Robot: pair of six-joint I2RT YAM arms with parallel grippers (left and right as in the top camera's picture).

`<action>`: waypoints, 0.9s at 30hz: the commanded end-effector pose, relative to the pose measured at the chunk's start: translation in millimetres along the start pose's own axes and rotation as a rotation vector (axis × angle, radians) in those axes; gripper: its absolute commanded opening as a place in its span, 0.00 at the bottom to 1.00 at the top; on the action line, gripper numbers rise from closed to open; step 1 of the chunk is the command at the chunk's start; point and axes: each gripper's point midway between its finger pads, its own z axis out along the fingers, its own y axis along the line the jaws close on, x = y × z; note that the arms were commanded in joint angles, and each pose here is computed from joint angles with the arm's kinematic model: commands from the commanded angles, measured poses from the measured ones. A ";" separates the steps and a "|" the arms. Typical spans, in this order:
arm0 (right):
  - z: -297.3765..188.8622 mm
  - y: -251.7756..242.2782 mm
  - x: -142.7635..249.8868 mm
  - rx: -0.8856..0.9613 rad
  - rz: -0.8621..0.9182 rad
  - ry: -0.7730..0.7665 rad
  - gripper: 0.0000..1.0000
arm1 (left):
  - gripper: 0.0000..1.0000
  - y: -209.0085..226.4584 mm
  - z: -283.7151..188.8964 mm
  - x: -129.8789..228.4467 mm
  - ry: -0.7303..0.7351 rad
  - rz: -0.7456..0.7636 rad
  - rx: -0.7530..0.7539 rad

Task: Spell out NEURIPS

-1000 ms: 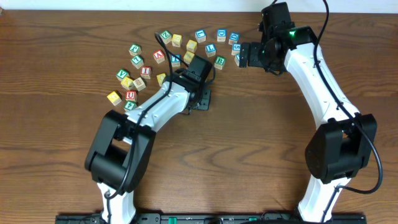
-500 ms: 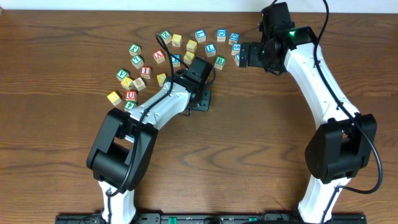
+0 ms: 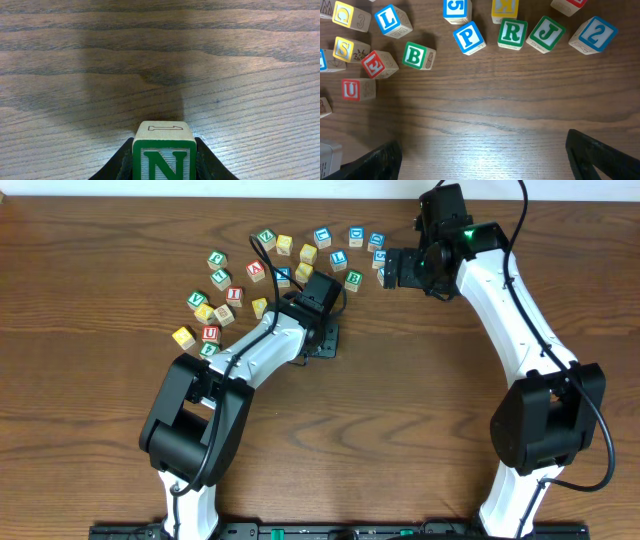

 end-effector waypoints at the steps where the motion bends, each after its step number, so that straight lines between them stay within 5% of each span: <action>1: -0.7 2.2 -4.1 0.009 0.000 -0.013 0.99 | 0.28 1.7 0.8 0.5 0.000 -0.005 -0.010; 8: -0.7 2.1 -4.0 0.009 0.000 -0.013 0.99 | 0.28 1.7 0.8 0.5 0.000 -0.005 -0.010; 9: -0.7 2.3 -3.9 0.009 0.000 -0.012 0.99 | 0.35 1.6 0.8 0.5 0.000 -0.005 -0.009; 10: -0.7 2.3 -3.9 0.009 0.000 -0.012 0.99 | 0.98 1.7 0.8 0.5 0.000 -0.005 -0.010; 27: -0.6 3.0 -3.7 0.008 -0.002 -0.012 0.99 | 0.98 1.5 0.8 0.1 -0.001 -0.005 -0.009</action>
